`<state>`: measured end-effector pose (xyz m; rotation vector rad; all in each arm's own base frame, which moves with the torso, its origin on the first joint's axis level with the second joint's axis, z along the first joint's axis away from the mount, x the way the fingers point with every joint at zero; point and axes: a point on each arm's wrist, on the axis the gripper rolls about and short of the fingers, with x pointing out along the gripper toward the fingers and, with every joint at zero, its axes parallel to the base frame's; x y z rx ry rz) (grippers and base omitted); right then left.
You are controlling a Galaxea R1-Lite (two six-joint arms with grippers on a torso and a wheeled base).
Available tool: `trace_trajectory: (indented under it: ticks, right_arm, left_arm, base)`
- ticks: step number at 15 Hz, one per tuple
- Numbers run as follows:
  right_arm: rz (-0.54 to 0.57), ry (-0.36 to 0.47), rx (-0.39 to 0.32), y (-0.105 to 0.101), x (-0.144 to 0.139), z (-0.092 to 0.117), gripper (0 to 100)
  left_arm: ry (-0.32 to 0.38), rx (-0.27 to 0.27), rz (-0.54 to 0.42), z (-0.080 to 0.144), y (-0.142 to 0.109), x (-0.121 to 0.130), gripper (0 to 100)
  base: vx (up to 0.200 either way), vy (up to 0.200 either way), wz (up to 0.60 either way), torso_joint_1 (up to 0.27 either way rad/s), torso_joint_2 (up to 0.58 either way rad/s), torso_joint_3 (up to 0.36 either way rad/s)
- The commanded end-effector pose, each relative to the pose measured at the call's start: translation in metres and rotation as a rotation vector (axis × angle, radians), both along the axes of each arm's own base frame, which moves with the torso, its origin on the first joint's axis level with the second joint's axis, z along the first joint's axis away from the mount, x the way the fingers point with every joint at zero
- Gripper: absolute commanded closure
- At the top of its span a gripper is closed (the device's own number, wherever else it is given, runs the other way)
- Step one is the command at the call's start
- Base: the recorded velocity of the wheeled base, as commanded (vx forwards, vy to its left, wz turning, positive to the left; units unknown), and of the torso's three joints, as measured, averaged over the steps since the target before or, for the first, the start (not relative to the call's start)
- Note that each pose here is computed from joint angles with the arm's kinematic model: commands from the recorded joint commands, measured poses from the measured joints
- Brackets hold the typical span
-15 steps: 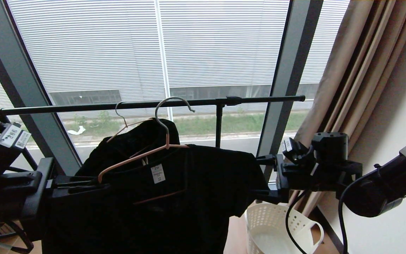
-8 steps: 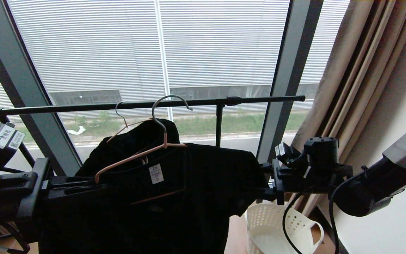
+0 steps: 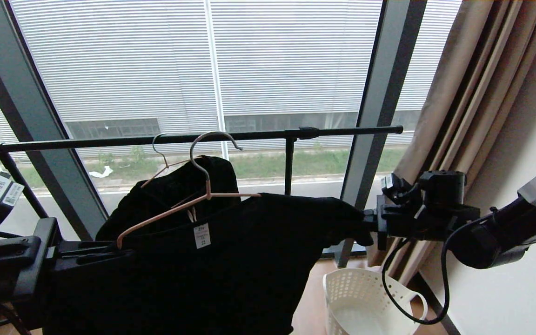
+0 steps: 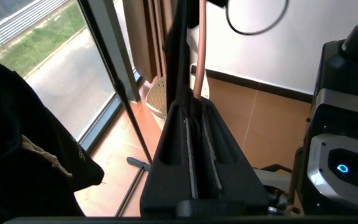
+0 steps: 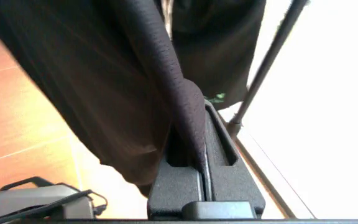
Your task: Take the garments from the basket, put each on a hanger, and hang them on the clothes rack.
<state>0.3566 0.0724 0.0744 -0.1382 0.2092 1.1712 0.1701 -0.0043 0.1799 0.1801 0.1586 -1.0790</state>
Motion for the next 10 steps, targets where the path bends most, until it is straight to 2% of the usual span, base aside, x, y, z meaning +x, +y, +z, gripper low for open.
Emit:
trace_trajectory:
  ticks: [1,7,8,10]
  right_arm:
    - [-0.024,-0.013,0.003,-0.008,0.005,0.003,100]
    - [-0.026,0.006,0.001,-0.01,0.004,0.0,100]
    - [-0.025,0.014,-0.001,-0.009,0.002,-0.002,0]
    - [-0.004,0.01,-0.005,-0.002,-0.003,0.0,0]
  left_arm:
    - [-0.003,0.0,0.008,0.0,0.001,-0.001,100]
    - [0.007,-0.001,0.025,-0.002,0.004,-0.002,100]
    - [0.016,-0.003,0.026,-0.004,0.004,-0.003,100]
    - [0.028,-0.004,0.029,-0.008,0.004,-0.005,100]
  base:
    - [0.0,0.0,0.0,0.0,0.0,0.0]
    - [0.0,0.0,0.0,0.0,0.0,0.0]
    - [0.0,0.0,0.0,0.0,0.0,0.0]
    - [0.0,0.0,0.0,0.0,0.0,0.0]
